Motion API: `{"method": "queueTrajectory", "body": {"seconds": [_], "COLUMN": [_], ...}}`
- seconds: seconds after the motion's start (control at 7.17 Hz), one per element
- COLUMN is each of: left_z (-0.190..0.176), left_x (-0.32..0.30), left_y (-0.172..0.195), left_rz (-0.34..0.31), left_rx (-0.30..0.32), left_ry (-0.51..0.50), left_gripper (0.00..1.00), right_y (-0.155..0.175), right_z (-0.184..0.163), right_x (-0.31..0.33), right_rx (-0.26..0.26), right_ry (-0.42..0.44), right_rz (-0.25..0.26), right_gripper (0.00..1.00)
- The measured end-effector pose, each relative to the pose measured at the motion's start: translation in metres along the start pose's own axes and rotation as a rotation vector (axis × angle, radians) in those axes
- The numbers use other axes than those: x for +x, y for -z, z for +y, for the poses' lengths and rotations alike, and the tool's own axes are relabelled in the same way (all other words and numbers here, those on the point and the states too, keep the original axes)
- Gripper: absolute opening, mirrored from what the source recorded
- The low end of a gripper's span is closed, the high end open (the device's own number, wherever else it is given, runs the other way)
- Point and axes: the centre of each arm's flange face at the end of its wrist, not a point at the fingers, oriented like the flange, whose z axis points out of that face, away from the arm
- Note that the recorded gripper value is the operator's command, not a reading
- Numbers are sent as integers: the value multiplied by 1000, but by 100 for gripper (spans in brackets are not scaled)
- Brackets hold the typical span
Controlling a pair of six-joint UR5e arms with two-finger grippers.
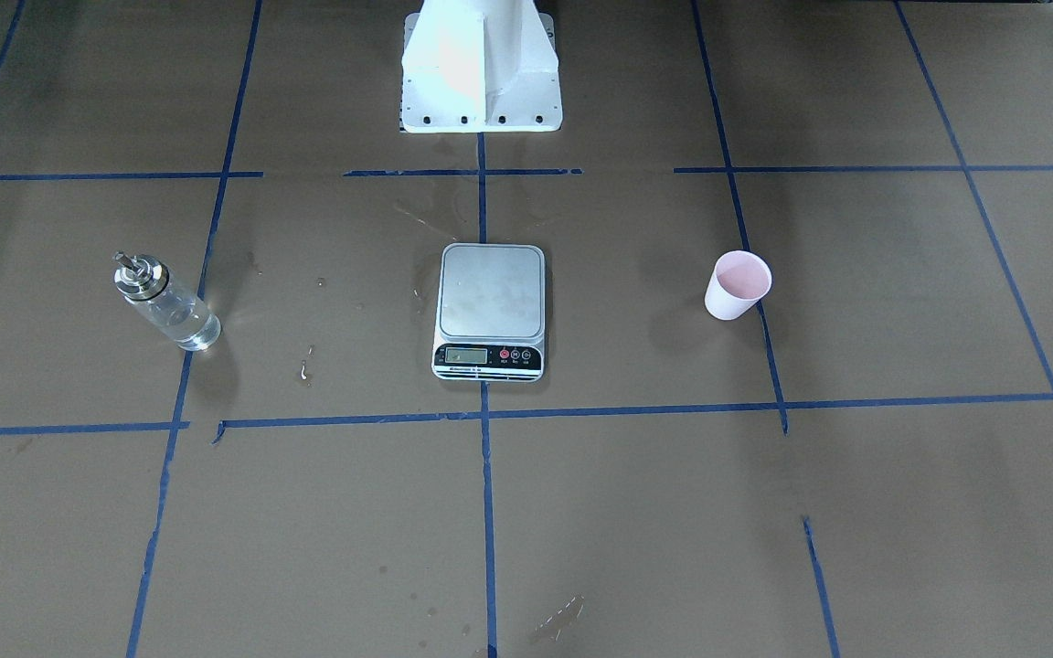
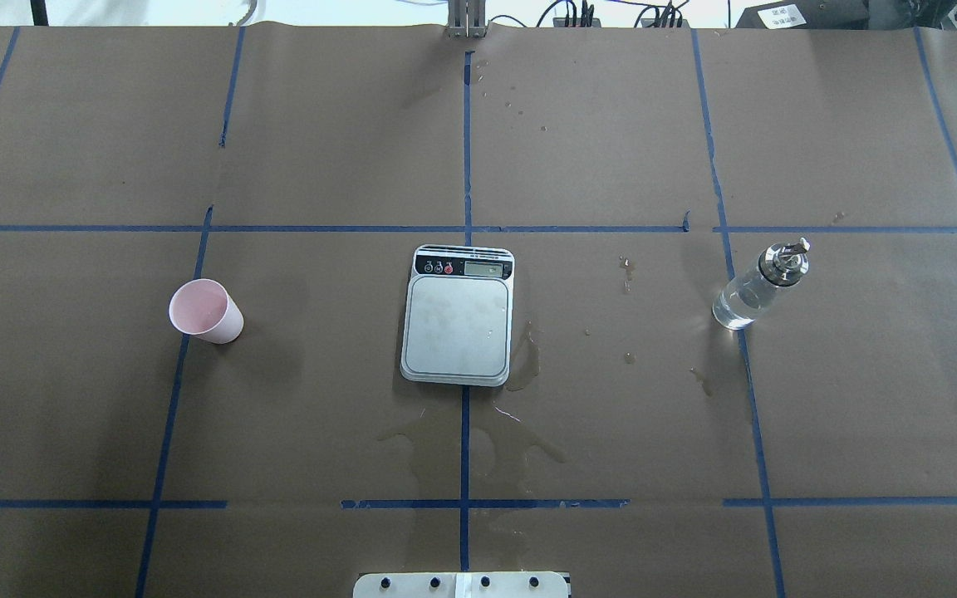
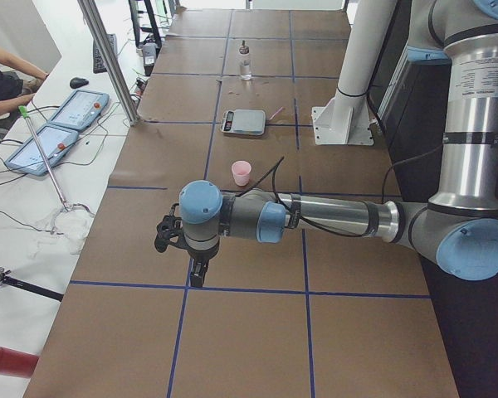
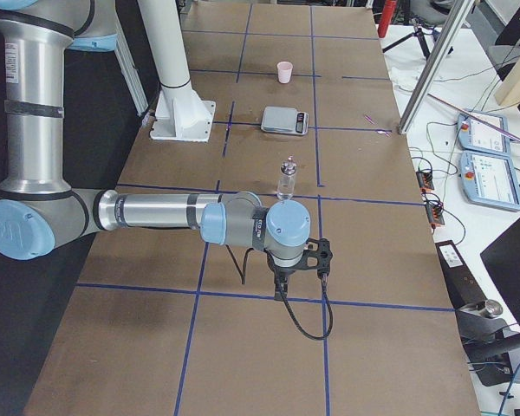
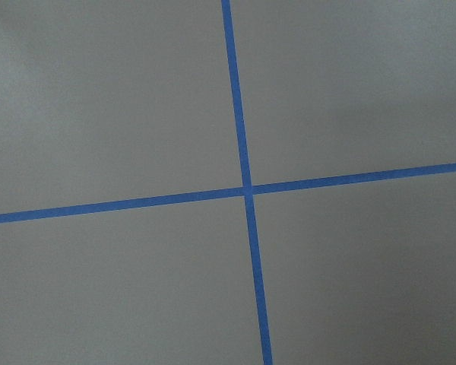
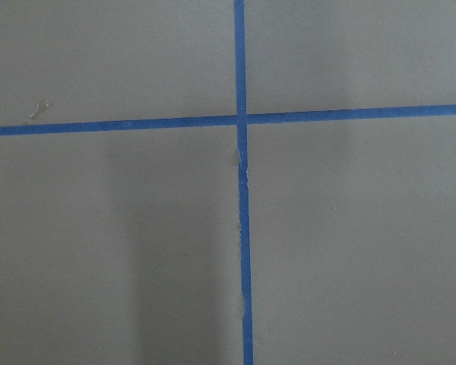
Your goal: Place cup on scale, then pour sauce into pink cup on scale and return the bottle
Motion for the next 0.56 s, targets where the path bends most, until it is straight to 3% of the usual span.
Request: {"method": "queueTrajectory", "body": {"seconds": [0.56], "left_z": [-11], "left_x": [21], "left_y": [17], "left_rz": [0], "left_rx": [35], "left_ry": [-34], "left_gripper": [100], "right_y": [10], "right_z": [-8], "right_x": [-9], "right_rx": [21], "right_ry": [18], "right_rz": [-1], "right_gripper": [100]}}
